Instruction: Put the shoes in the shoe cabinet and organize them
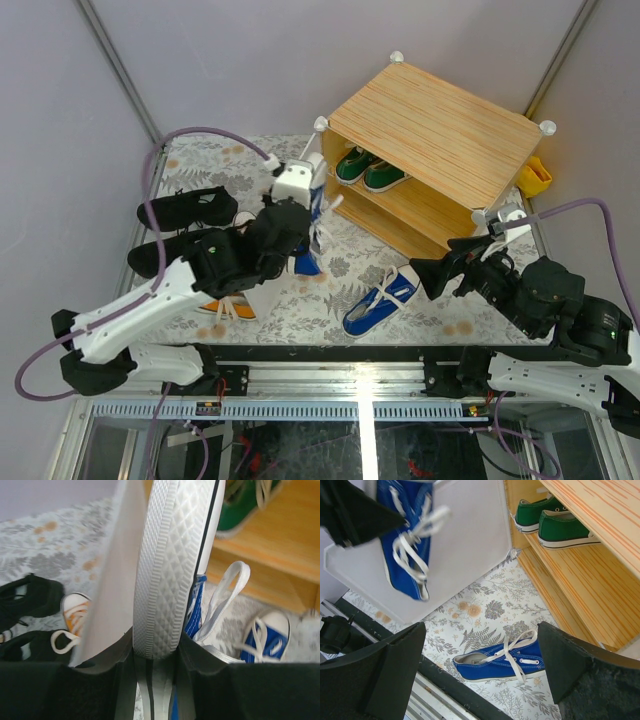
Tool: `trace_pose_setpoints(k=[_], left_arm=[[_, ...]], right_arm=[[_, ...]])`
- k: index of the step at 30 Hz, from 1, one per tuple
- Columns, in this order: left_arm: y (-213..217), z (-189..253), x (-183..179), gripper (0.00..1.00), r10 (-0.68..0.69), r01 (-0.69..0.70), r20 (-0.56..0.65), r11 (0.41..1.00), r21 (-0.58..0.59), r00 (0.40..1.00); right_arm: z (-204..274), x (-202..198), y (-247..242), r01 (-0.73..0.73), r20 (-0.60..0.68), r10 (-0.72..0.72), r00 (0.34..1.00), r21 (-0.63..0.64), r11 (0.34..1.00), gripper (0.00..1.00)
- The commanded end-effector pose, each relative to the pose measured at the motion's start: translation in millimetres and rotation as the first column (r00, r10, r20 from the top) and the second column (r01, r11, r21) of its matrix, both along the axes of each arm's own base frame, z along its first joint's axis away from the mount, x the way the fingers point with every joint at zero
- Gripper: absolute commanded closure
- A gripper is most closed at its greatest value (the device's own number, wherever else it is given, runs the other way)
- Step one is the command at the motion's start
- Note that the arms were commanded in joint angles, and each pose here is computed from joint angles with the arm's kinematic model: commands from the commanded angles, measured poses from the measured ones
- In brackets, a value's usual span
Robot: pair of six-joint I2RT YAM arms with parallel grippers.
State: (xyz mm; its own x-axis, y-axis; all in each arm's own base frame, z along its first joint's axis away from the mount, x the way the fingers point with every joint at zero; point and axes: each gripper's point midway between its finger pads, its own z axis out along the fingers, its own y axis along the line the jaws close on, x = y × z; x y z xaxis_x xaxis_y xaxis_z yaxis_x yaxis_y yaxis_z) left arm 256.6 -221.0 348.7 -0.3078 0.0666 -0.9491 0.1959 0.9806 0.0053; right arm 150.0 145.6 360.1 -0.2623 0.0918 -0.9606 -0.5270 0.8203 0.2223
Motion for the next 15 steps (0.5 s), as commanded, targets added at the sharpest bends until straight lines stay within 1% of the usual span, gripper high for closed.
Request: trace_pose_setpoints(k=[1, 6, 8, 11, 15], left_arm=[[-51.9, -47.7, -9.3, 0.95, -0.229, 0.236, -0.126, 0.971, 0.042, 0.965], [-80.7, -91.4, -22.4, 0.94, -0.363, 0.381, -0.224, 0.924, 0.041, 0.905], [-87.2, -106.6, -24.5, 0.91, -0.389, 0.412, -0.251, 0.910, 0.048, 0.887], [-95.1, -125.7, -24.8, 0.90, -0.421, 0.454, -0.291, 0.889, 0.055, 0.859], [-105.3, -158.1, -16.3, 0.84, -0.448, 0.482, -0.341, 0.876, 0.017, 0.826]], right_arm=[[4.5, 2.3, 5.7, 0.004, 0.000, -0.004, 1.000, 0.023, 1.000, 0.01], [2.8, 2.1, 7.5, -0.004, 0.001, 0.004, 1.000, 0.021, 1.000, 0.01], [1.9, 1.8, 9.6, -0.011, 0.001, 0.011, 1.000, 0.019, 1.000, 0.01], [1.0, 1.9, 12.1, -0.017, 0.001, 0.017, 1.000, 0.020, 1.000, 0.01], [-1.3, 0.5, 14.8, -0.031, 0.000, 0.031, 1.000, 0.027, 0.999, 0.01]])
